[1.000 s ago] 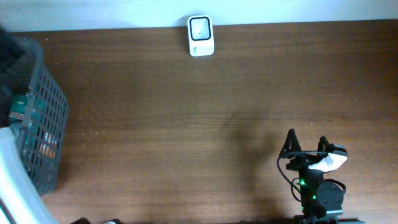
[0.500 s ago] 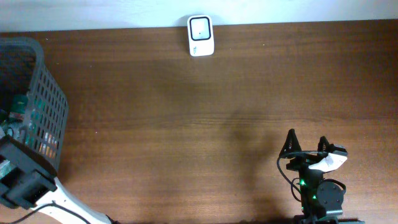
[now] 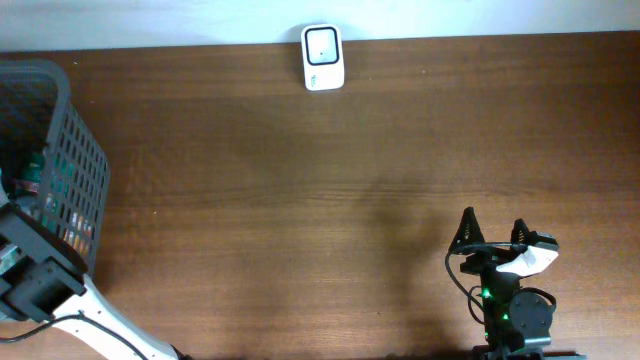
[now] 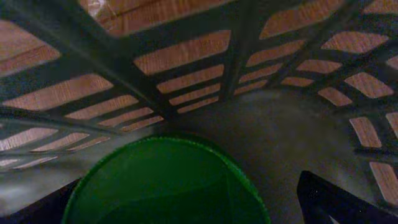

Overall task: Scan the item barcode
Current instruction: 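Lift the green-capped jar out and place it near the scanner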

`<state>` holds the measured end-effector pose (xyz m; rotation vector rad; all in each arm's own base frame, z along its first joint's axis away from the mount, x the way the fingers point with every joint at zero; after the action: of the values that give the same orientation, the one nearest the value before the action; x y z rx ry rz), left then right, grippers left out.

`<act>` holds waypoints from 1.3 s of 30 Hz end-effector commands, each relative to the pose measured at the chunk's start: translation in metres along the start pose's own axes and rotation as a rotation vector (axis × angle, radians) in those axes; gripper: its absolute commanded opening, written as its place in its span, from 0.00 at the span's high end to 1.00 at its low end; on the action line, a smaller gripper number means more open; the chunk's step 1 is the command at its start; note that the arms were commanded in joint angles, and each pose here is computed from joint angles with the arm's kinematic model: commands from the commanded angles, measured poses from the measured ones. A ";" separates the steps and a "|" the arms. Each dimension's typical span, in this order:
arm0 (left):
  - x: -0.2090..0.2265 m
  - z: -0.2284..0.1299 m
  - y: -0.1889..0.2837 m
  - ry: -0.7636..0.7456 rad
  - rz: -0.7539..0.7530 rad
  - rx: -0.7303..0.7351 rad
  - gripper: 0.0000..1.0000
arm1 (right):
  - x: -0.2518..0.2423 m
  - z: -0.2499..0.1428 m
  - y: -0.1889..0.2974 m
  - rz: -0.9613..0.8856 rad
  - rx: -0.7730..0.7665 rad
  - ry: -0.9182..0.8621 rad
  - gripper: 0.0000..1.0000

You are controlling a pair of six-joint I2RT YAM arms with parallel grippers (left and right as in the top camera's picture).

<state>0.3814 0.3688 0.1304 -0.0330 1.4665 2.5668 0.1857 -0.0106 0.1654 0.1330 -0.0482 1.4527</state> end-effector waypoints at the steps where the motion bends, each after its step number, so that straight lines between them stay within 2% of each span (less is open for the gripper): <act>1: 0.003 0.003 -0.004 -0.009 0.010 -0.012 0.01 | -0.001 -0.003 0.000 -0.007 0.006 -0.004 0.02; 3: 0.004 0.001 -0.011 -0.010 0.018 -0.003 0.07 | -0.001 -0.003 0.000 -0.007 0.006 -0.004 0.02; 4: 0.005 -0.002 -0.014 -0.013 0.024 0.005 0.28 | -0.001 -0.003 0.000 -0.007 0.006 -0.005 0.02; 6: 0.005 -0.001 -0.013 -0.012 0.023 0.002 0.32 | -0.001 -0.003 0.000 -0.007 0.006 -0.005 0.02; 7: 0.005 -0.001 -0.013 -0.012 0.023 0.003 0.43 | -0.001 -0.003 0.000 -0.007 0.006 -0.005 0.02; 8: 0.005 -0.001 -0.013 -0.013 0.024 0.005 0.48 | -0.001 -0.003 0.000 -0.007 0.006 -0.005 0.02; 11: 0.002 0.014 0.014 -0.001 -0.003 -0.028 0.49 | -0.001 -0.003 0.000 -0.007 0.006 -0.004 0.02; 14: 0.001 0.049 0.095 0.042 -0.109 -0.148 0.56 | -0.001 -0.003 0.000 -0.007 0.006 -0.005 0.02; 18: 0.004 0.066 0.176 0.068 -0.258 -0.221 0.59 | -0.001 -0.003 0.000 -0.007 0.006 -0.005 0.02; 23: 0.008 0.064 0.293 0.060 -0.500 -0.317 0.60 | -0.001 -0.003 0.000 -0.007 0.006 -0.005 0.02; 24: 0.002 0.049 0.340 0.012 -0.598 -0.355 0.59 | -0.001 -0.003 0.000 -0.007 0.006 -0.005 0.02; 26: -0.017 0.006 0.399 -0.099 -0.747 -0.361 0.58 | -0.001 -0.003 0.000 -0.007 0.006 -0.005 0.01; 28: -0.044 -0.044 0.431 -0.253 -0.864 -0.316 0.56 | -0.001 -0.003 0.000 -0.007 0.006 -0.004 0.02; 31: -0.073 -0.121 0.452 -0.441 -0.949 -0.171 0.57 | -0.001 -0.003 0.000 -0.007 0.006 -0.005 0.02; 34: -0.079 -0.188 0.456 -0.619 -0.934 -0.026 0.55 | -0.001 -0.003 0.000 -0.007 0.006 -0.005 0.02; 37: -0.077 -0.255 0.426 -0.786 -0.759 0.170 0.56 | -0.001 -0.003 0.000 -0.007 0.006 -0.005 0.02; 38: -0.083 -0.295 0.403 -0.871 -0.647 0.261 0.58 | -0.001 -0.003 0.000 -0.007 0.006 -0.005 0.02; 39: -0.088 -0.316 0.391 -0.915 -0.612 0.287 0.58 | -0.001 -0.003 0.000 -0.007 0.006 -0.005 0.02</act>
<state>0.3647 -0.0781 0.3569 0.4138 1.0893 1.5478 0.1857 -0.0106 0.1653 0.1331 -0.0476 1.4531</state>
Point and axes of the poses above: each gripper's point midway between its finger pads, its own y axis back along the fingers, its own x axis along the line the jaws close on, z = x × y, the point moved 6 cm from there along y, back along the fingers, and after that the axes turned 14 degrees about y, right-handed, at the moved point
